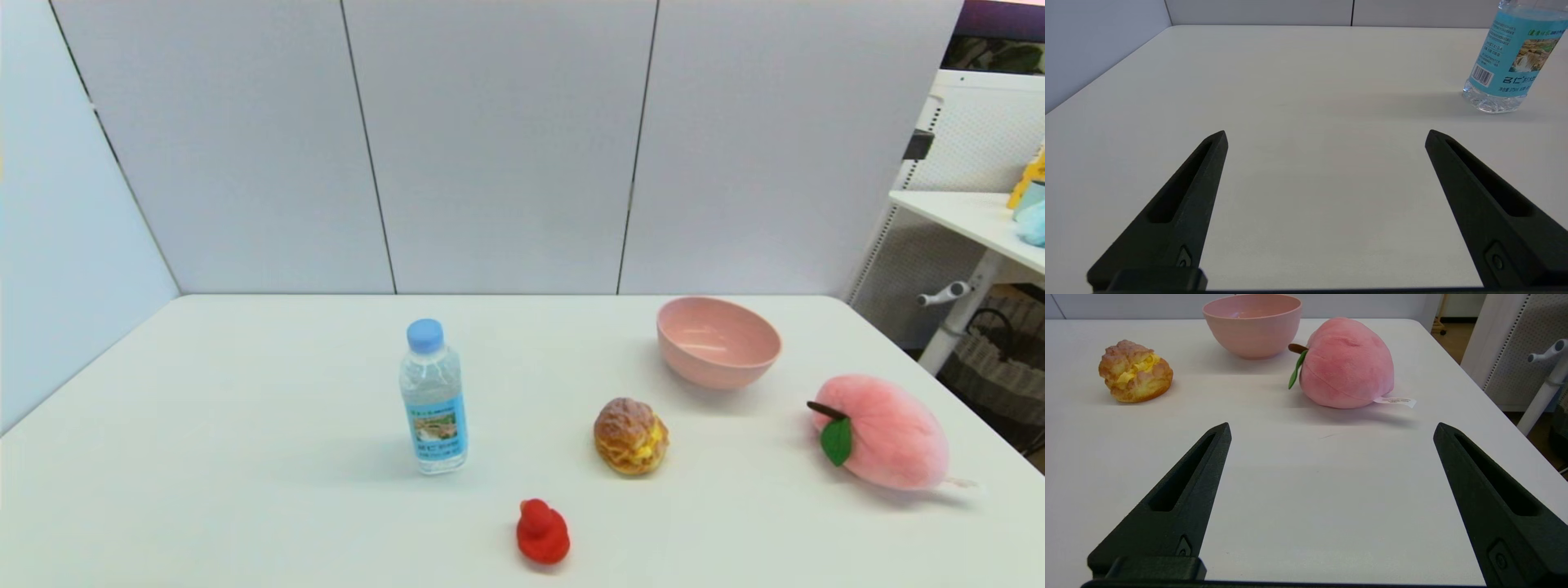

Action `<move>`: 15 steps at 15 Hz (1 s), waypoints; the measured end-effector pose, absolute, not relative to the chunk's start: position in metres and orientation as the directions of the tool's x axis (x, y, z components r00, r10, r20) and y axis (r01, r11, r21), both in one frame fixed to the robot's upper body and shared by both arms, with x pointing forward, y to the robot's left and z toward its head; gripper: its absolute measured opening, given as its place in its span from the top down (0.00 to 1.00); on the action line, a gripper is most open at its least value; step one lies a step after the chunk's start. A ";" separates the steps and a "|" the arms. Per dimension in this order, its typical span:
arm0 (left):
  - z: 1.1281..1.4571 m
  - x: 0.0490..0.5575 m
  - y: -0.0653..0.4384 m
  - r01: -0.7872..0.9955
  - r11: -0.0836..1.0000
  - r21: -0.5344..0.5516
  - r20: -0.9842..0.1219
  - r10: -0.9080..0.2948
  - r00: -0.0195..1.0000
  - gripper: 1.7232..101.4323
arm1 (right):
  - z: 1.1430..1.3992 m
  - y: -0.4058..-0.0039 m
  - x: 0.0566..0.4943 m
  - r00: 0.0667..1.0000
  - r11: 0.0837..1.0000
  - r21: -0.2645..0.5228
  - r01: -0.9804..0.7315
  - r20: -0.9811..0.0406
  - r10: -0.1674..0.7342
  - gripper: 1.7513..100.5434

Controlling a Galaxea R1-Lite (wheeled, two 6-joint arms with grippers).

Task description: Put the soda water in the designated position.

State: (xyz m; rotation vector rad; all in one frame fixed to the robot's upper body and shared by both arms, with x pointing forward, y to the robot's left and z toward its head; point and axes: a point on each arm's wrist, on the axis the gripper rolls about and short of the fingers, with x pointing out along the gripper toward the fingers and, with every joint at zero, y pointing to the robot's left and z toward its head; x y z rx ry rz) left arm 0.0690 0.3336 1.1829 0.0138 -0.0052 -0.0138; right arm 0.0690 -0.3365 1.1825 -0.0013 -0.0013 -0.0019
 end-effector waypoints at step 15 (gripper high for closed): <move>1.183 0.069 0.334 0.013 1.000 0.014 0.006 -0.013 1.000 0.04 | 1.205 -0.336 0.070 1.000 1.000 -0.006 -0.009 -0.004 0.009 0.03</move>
